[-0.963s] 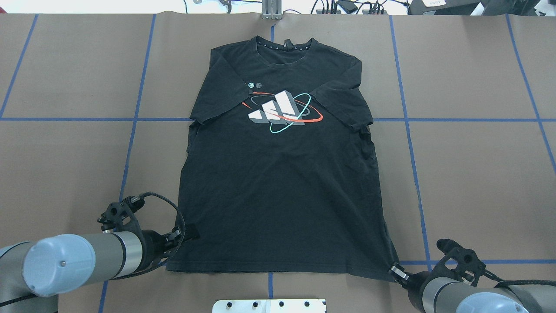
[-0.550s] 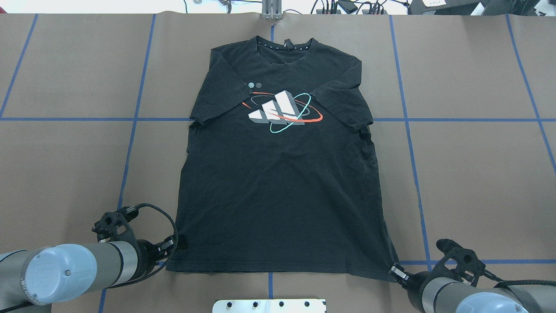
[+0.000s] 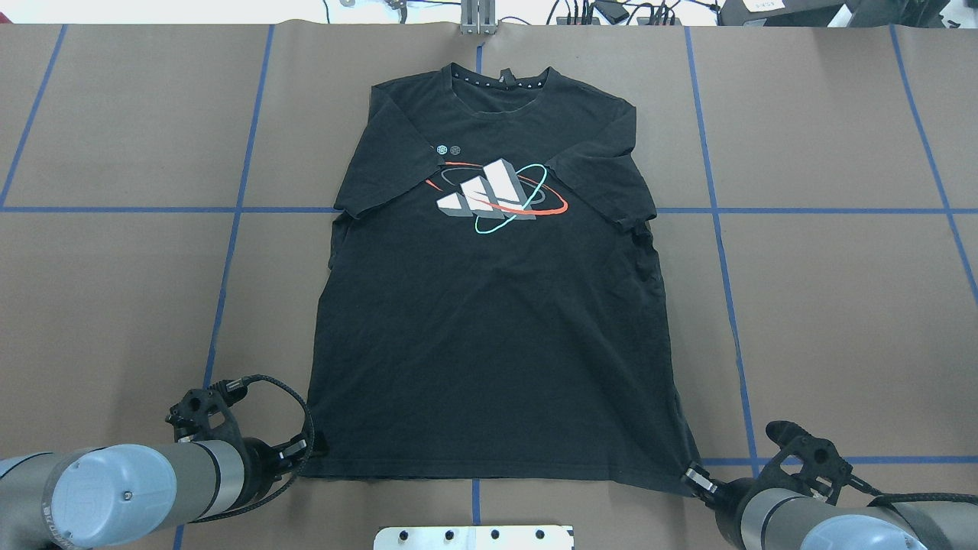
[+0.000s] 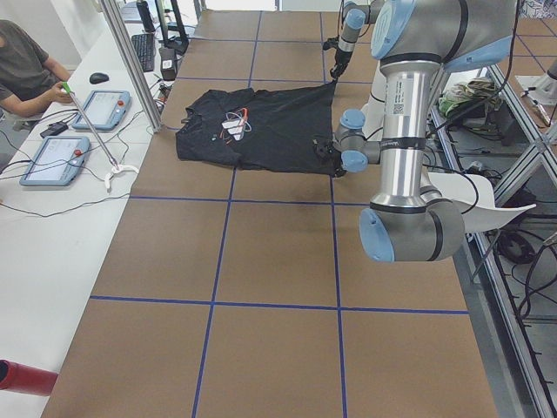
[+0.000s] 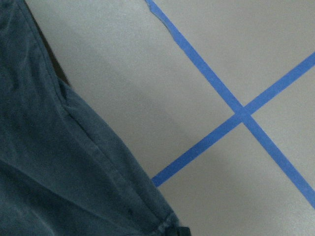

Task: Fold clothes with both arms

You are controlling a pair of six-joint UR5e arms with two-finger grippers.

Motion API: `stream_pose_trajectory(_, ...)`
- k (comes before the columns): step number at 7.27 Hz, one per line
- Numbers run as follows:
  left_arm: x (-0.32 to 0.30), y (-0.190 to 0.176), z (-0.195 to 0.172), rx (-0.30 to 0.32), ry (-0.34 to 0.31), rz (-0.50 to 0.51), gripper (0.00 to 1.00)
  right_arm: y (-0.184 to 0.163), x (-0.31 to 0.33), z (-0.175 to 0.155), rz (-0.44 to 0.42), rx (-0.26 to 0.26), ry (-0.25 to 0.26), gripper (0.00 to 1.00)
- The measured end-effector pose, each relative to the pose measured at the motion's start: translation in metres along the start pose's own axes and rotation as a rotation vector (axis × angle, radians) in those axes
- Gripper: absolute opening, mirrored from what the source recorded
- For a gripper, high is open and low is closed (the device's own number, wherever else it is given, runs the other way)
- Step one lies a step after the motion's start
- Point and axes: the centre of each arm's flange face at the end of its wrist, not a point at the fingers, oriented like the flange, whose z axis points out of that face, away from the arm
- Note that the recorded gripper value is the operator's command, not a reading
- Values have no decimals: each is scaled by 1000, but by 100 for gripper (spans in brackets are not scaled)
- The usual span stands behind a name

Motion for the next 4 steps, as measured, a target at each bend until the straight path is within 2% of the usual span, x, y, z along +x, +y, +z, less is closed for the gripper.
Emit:
stream_pose_trajectory(3,0,4,2,-7,-4,-2,34,0,0,0,-1,0,0,0)
stream_pose_trajectory(4,0,4,2,-7,-4,-3,19,0,0,0,-1,1,0,0)
